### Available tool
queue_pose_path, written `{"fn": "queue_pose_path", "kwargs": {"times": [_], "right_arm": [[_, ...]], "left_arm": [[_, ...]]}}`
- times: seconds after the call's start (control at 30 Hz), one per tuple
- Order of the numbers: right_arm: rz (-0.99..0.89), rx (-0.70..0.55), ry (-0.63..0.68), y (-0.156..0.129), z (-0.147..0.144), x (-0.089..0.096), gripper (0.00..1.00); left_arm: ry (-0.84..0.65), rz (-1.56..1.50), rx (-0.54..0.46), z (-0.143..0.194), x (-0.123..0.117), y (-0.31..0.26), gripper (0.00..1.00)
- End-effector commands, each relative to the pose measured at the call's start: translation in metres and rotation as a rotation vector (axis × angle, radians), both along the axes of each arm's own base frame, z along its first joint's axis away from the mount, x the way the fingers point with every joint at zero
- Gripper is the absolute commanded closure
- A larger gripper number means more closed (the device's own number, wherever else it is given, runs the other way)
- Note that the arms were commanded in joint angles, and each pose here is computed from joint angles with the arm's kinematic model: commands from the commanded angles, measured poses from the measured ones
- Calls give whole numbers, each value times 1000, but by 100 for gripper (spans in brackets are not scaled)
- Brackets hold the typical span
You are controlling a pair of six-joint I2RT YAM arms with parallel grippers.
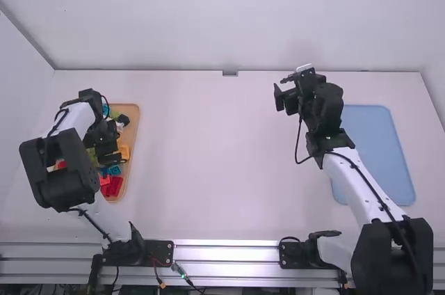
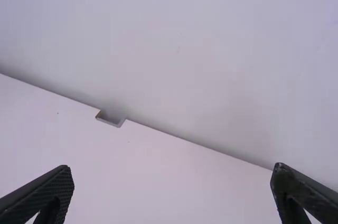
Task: Assemble lego blocks to make yellow taxi
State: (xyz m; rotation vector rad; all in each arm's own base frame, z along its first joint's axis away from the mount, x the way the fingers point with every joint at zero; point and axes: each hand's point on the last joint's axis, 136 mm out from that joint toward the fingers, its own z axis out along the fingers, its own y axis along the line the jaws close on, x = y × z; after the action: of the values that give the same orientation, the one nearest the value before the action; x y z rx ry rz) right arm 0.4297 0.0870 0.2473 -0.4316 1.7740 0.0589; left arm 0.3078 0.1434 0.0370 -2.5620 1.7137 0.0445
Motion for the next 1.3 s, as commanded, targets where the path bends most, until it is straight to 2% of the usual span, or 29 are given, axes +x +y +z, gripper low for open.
{"fn": "queue_pose_path", "kwargs": {"times": [0.0,0.13,0.5,0.63,0.97,1.27], "right_arm": [[-3,14,-28,1,15,5,1],[-6,27,-25,1,15,5,1],[-7,27,-22,1,14,5,1],[-6,26,-22,1,14,5,1],[-5,27,-20,1,14,5,1],[-2,28,-20,2,14,5,1]], "left_arm": [[18,-63,-5,-6,0,0,1],[63,-56,-13,-10,-11,-1,1],[103,-69,-59,-27,-14,-10,1],[78,-124,-55,-28,-7,-10,1],[77,-118,-52,-39,-11,-13,1],[29,-122,-55,-48,-4,-15,1]]}}
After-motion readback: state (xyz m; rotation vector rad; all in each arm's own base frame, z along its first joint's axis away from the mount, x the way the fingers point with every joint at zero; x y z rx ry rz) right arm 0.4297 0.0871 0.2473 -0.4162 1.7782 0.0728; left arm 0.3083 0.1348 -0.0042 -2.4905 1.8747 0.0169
